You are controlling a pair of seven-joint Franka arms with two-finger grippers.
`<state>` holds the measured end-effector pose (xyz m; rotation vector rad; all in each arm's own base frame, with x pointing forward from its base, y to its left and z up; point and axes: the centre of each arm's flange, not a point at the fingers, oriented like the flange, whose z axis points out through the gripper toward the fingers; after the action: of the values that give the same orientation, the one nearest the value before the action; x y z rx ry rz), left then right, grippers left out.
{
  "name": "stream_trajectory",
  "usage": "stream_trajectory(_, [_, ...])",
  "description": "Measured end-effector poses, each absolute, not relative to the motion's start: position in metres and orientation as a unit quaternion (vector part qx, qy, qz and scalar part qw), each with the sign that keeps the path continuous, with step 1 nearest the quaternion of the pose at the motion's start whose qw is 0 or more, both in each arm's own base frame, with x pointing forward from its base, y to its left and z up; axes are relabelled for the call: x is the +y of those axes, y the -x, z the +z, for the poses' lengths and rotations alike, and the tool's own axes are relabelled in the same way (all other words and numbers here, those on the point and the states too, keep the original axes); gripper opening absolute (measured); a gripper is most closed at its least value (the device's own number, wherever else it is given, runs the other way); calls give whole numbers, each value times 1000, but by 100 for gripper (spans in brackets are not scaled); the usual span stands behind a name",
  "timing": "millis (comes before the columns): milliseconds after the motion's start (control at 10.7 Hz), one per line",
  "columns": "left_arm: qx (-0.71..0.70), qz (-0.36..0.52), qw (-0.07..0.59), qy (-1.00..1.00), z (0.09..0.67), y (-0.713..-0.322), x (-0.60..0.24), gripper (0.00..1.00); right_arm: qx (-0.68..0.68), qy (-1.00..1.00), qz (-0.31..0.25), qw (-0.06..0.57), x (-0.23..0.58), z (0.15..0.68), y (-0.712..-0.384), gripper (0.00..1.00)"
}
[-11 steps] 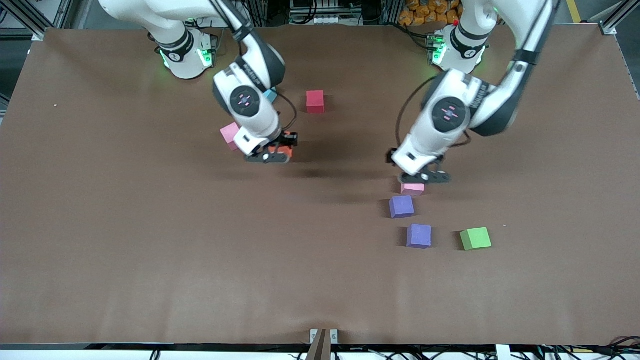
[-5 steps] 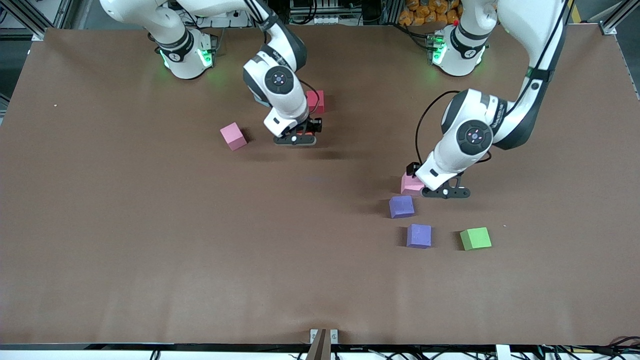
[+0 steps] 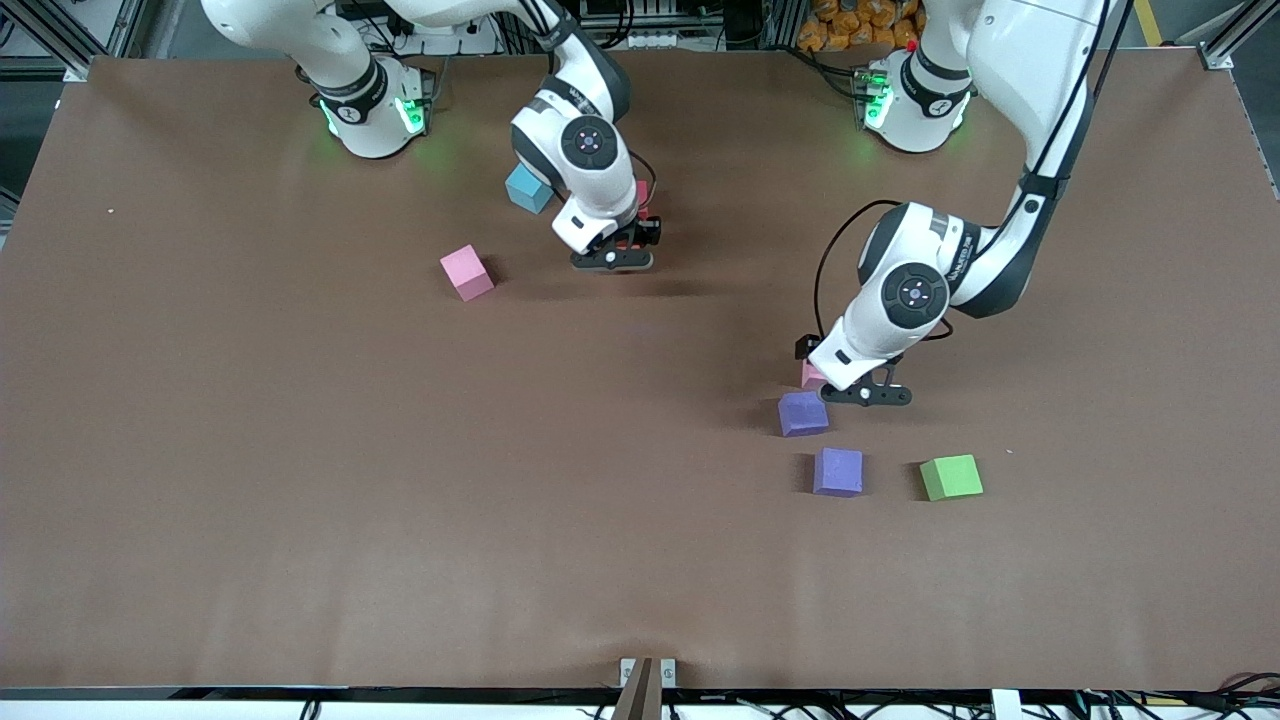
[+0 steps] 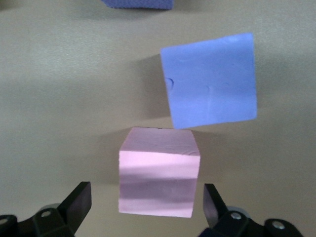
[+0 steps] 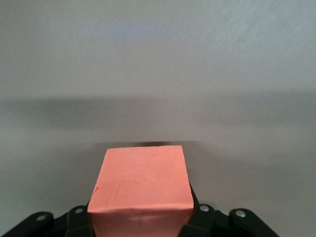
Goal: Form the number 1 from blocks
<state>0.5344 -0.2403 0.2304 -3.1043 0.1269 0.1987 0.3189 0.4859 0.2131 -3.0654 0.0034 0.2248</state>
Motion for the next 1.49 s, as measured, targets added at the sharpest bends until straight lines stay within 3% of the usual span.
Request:
stream_trajectory(560, [41,63,12,997,209,-535,-242,99,0,996,80,30,491,206,-308,66])
stream_trajectory(840, [41,64,11,997,200,-535,-243,64,7,997,74,37,490,213,-316,100])
stream_trajectory(1214, [16,43,2,999,223,-519,-299,63,72,994,58,55,418,302,-410,100])
stream_trajectory(1494, [-3,47,-17,999,241,-457,-392,63,-7,996,70,52,323,341,-467,100])
